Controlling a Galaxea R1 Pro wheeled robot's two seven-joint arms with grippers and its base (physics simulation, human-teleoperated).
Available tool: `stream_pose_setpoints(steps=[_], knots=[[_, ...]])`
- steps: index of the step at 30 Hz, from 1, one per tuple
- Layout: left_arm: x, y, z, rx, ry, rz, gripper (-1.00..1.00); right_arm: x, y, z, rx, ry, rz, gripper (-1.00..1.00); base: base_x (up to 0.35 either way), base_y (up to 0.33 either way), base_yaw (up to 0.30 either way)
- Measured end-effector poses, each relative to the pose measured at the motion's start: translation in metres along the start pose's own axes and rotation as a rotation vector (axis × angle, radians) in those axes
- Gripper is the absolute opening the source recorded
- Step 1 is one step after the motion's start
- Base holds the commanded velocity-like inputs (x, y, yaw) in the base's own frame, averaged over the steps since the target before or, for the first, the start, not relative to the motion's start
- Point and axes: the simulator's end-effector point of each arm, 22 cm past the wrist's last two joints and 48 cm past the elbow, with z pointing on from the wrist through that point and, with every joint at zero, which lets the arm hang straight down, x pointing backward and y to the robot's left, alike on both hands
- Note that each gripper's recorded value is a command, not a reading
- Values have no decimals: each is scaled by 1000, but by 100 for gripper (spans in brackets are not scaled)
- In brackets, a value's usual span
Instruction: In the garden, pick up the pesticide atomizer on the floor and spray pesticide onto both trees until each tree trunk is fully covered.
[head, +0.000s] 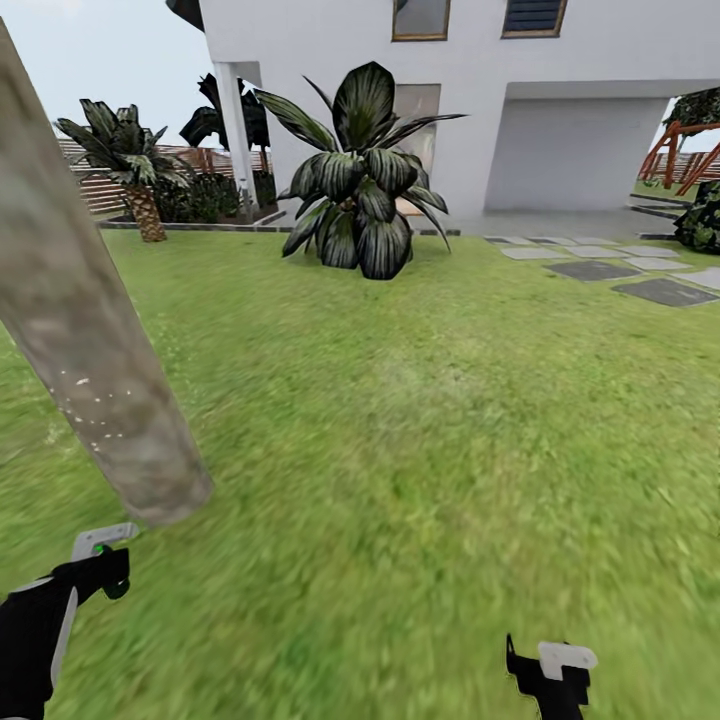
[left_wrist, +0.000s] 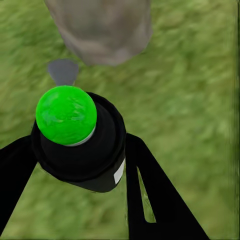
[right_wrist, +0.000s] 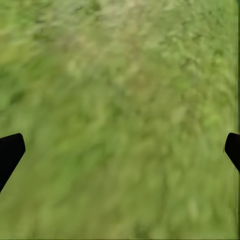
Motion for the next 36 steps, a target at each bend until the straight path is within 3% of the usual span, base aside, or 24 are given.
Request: stream_pose_setpoints(steps=[4,7,11,15,26,36], knots=[[2,-5,1,11,4,-1,-100,0,1,0,-1,1,1,100,105,-40,23],[7,-33,2,50,9,14,-100,0,2,0,-1,1,2,100,11,-4,223],[8,-40,2,60,11,21,-100,0,2,0,-2,1,2,100,1,0,272],[9,-61,2,94,13,55,-100,0,3,0,-2,2,2,100,0,0,277],[11,-64,2,95,23,65,-100,0,3,0,-3,2,2,100,184,-140,276],[11,-62,2,90,29,65,-100,0,3,0,-3,0,2,100,224,-174,24]])
